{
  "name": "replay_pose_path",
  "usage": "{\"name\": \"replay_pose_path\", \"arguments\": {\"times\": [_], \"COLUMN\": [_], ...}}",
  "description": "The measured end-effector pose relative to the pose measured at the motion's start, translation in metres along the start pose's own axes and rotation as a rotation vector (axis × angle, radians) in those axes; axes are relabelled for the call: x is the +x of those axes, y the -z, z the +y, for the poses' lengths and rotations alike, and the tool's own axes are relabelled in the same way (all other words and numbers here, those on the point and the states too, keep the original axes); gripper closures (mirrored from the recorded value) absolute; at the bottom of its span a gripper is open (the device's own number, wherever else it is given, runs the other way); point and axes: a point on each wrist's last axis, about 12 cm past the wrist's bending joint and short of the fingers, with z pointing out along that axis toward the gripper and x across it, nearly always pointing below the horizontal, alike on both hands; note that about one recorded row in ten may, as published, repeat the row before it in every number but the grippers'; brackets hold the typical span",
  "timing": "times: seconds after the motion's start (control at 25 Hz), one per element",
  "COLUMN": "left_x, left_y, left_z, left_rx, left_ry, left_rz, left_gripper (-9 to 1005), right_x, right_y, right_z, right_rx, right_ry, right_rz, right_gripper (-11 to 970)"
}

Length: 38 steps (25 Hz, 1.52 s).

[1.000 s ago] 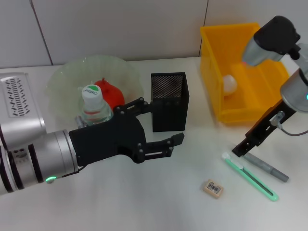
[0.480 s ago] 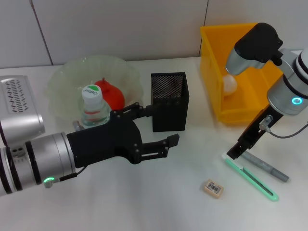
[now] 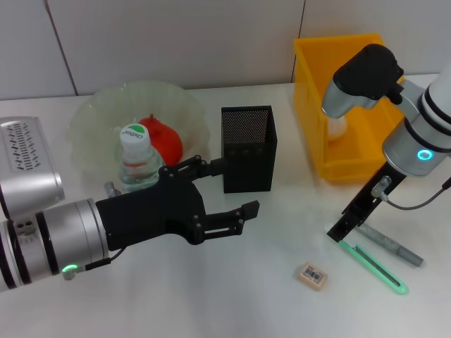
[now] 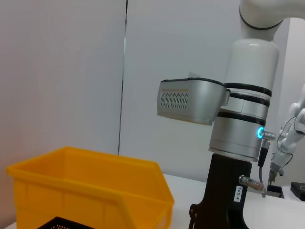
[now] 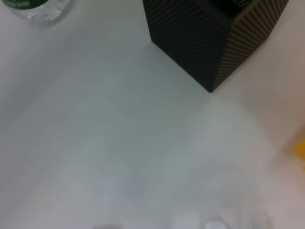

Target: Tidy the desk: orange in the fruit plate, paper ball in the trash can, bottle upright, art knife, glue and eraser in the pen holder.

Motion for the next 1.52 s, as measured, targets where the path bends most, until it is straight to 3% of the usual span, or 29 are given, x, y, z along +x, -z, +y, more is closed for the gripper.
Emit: {"name": "replay_pose_path", "arguments": {"times": [1.52], "left_x": [0.001], "left_y": [0.001], "left_z": [0.0], "left_rx": [0.006], "left_ry": [-0.001], "left_rz": [0.007], "left_gripper": [127], "right_x": [0.001], "right_y": [-0.015], "right_z": [0.005], "right_rx": [-0.027], "right_ry": [-0.021], "right_rz": [0.058], "right_gripper": [305]}}
